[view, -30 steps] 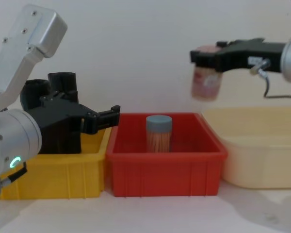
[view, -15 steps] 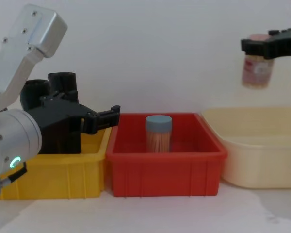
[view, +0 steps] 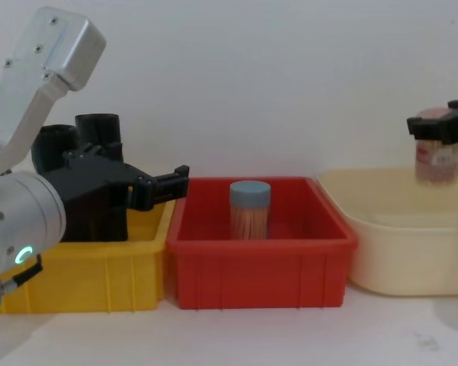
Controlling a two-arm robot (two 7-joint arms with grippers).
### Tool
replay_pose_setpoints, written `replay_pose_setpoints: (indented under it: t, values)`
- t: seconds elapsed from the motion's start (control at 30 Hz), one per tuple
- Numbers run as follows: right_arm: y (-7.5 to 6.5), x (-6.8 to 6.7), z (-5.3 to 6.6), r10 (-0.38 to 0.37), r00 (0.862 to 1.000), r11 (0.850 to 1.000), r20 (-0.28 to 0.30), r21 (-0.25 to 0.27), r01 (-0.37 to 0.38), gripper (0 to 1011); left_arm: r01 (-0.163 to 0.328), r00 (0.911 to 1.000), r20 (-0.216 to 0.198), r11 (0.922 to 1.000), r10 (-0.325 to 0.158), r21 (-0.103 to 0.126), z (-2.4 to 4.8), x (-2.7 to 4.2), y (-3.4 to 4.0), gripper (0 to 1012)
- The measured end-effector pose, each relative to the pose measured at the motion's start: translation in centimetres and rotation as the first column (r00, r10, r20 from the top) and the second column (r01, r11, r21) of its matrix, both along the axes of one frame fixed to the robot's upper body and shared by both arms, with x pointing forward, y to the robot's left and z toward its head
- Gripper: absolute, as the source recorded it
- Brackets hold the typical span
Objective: Pick up the garbage bag with the one hand and transfer it to the other hand.
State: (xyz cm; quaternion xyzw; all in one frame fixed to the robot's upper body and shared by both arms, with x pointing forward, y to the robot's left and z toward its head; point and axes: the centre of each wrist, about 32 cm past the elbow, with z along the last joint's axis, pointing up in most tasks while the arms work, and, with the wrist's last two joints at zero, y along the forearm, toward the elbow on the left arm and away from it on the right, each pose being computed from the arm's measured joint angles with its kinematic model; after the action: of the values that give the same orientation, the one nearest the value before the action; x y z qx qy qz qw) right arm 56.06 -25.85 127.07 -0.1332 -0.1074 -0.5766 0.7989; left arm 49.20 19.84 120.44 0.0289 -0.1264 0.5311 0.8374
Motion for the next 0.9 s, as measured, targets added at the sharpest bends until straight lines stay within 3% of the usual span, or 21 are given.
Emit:
replay_pose_setpoints:
  t: [0.13,0.27,0.5,0.9]
  values:
    - [-0.1,0.3,-0.4,-0.003,1.0,1.0,-0.013,-0.014,0.003,699,0.0,1.0,0.0,1.0,0.0,0.0,0.0,0.0,0.0,1001]
    - [-0.2,0.5,-0.7,-0.004,1.0,1.0,-0.022,-0.024,0.004,845,0.0,1.0,0.0,1.0,0.0,0.0,0.0,0.0,0.0,1002]
    - [-0.4,0.8,-1.1,-0.007,0.999,0.999,-0.032,-0.037,0.006,996,0.0,1.0,0.0,1.0,0.0,0.0,0.0,0.0,0.0,1002]
    - [-0.5,1.0,-1.4,-0.009,0.999,0.999,-0.041,-0.048,0.007,1000,0.009,1.0,0.0,1.0,-0.009,-0.003,0.14,0.09,0.04,1001]
